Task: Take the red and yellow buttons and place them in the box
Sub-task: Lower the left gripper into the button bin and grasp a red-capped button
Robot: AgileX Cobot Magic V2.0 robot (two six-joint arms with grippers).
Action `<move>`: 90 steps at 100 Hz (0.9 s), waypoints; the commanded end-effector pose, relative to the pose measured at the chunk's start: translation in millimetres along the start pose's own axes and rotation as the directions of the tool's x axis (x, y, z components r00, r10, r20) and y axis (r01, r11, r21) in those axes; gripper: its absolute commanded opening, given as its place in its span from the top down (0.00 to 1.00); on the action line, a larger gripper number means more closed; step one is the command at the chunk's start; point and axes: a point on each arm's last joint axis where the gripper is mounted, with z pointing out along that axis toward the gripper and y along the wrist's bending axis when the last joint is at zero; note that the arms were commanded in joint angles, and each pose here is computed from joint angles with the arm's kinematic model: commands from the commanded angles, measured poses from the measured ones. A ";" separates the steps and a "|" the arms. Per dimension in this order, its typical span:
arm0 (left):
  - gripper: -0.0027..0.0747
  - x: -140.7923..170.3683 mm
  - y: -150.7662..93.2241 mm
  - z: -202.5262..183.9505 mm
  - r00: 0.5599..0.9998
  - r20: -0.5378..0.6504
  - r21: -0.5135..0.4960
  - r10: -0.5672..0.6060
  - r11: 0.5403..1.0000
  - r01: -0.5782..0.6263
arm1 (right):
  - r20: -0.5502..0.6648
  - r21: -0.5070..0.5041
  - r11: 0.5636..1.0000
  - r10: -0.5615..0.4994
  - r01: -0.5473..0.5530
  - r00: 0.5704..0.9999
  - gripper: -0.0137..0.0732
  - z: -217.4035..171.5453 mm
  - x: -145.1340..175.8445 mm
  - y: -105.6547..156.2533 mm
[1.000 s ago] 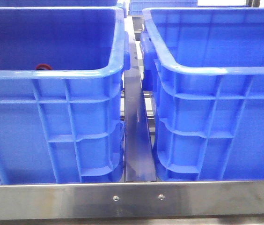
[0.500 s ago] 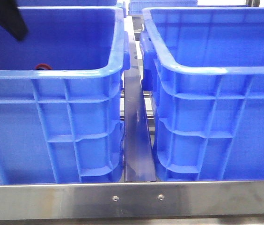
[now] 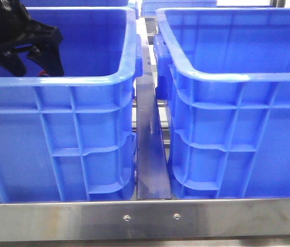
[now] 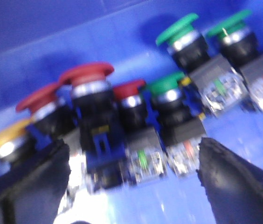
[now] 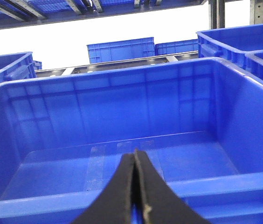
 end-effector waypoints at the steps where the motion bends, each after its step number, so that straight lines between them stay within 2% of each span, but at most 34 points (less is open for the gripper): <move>1: 0.30 -18.3 -3.5 -15.2 0.992 0.127 -0.001 0.006 1.000 -0.006 | 0.124 -0.014 1.000 -0.012 0.014 0.992 0.92 -2.8 -15.4 1.9; 31: 0.30 -15.8 -1.5 2.2 0.995 0.103 -0.004 0.002 1.000 -0.001 | 0.124 -0.014 1.000 -0.012 0.014 0.992 0.92 -2.8 -15.4 1.9; 40: 0.35 -16.8 -1.4 2.1 0.994 0.114 -0.006 0.002 1.000 -0.001 | 0.124 -0.014 1.000 -0.012 0.014 0.992 0.92 -2.8 -15.4 1.9; 57: 0.54 -17.1 -1.4 2.1 0.993 0.118 -0.006 0.002 1.000 -0.001 | 0.124 -0.014 1.000 -0.012 0.014 0.992 0.92 -2.8 -15.4 1.9; 79: 0.94 -17.1 -1.3 2.1 0.993 0.118 -0.006 0.002 1.000 -0.002 | 0.124 -0.014 1.000 -0.012 0.014 0.992 0.92 -2.8 -15.4 1.9; 83: 0.99 -17.0 -1.4 2.1 0.993 0.115 -0.006 0.002 1.000 -0.002 | 0.124 -0.014 1.000 -0.012 0.014 0.992 0.92 -2.8 -15.4 1.9; 90: 0.99 -16.7 -1.8 -0.3 0.994 0.111 -0.005 0.003 1.000 -0.002 | 0.124 -0.014 1.000 -0.012 0.014 0.992 0.92 -2.8 -15.4 1.9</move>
